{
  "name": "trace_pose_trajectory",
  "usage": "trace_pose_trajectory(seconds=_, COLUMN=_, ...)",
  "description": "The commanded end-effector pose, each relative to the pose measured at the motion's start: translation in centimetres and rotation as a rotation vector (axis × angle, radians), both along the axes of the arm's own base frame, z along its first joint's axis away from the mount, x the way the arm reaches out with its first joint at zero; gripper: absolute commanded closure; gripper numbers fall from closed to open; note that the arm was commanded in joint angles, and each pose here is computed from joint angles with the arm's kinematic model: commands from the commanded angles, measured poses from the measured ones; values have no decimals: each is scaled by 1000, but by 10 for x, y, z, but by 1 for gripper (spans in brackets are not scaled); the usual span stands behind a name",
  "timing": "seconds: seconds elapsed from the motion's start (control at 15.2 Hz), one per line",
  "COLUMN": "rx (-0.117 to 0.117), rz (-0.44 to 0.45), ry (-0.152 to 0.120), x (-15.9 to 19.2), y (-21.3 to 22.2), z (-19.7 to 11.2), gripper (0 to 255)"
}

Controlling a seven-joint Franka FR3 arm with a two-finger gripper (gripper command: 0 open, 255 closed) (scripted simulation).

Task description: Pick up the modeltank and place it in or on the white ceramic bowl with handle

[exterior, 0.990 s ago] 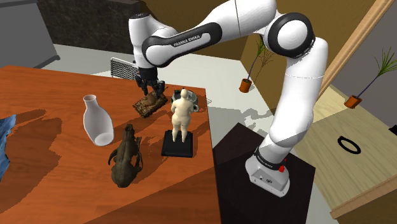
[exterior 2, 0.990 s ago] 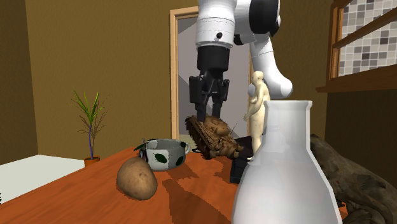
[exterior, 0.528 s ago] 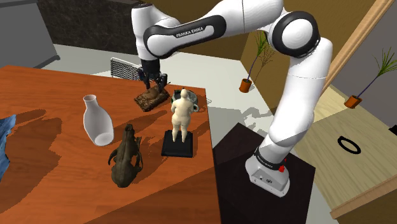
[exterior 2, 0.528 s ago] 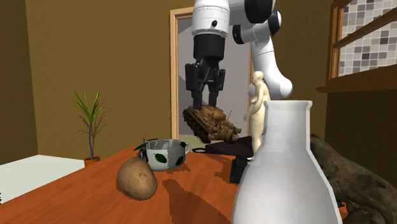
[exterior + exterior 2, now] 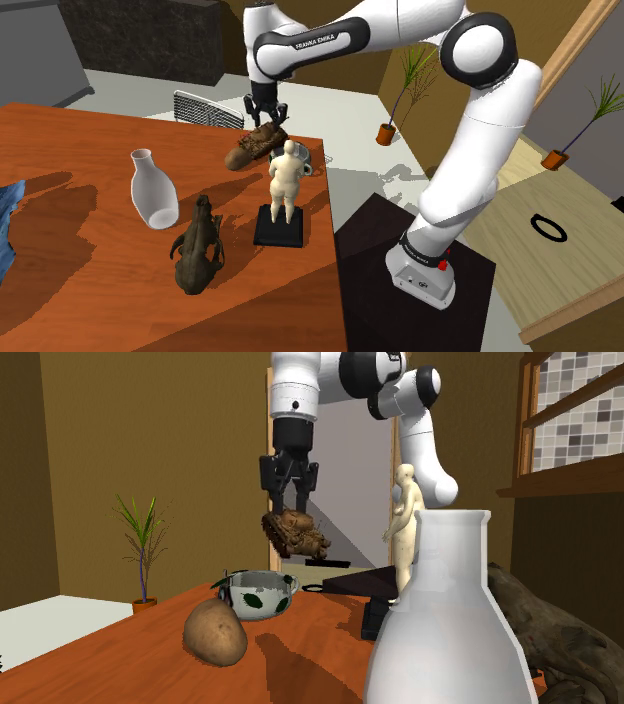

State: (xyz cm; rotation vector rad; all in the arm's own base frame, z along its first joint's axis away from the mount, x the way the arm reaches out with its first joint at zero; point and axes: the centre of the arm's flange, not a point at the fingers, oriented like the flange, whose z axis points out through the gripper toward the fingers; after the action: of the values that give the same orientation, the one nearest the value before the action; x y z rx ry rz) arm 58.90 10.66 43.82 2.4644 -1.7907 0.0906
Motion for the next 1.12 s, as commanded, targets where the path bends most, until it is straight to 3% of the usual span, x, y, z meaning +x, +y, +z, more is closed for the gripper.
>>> trace_pose_trajectory(seconds=0.0, rx=0, rz=2, ry=-1, x=1, y=-26, z=2, gripper=255)
trace_pose_trajectory(seconds=0.66, rx=0, rz=2, ry=-1, x=7, y=-163, z=15, gripper=255)
trace_pose_trajectory(seconds=1.06, rx=0, rz=2, ry=-1, x=7, y=-163, z=-17, gripper=255)
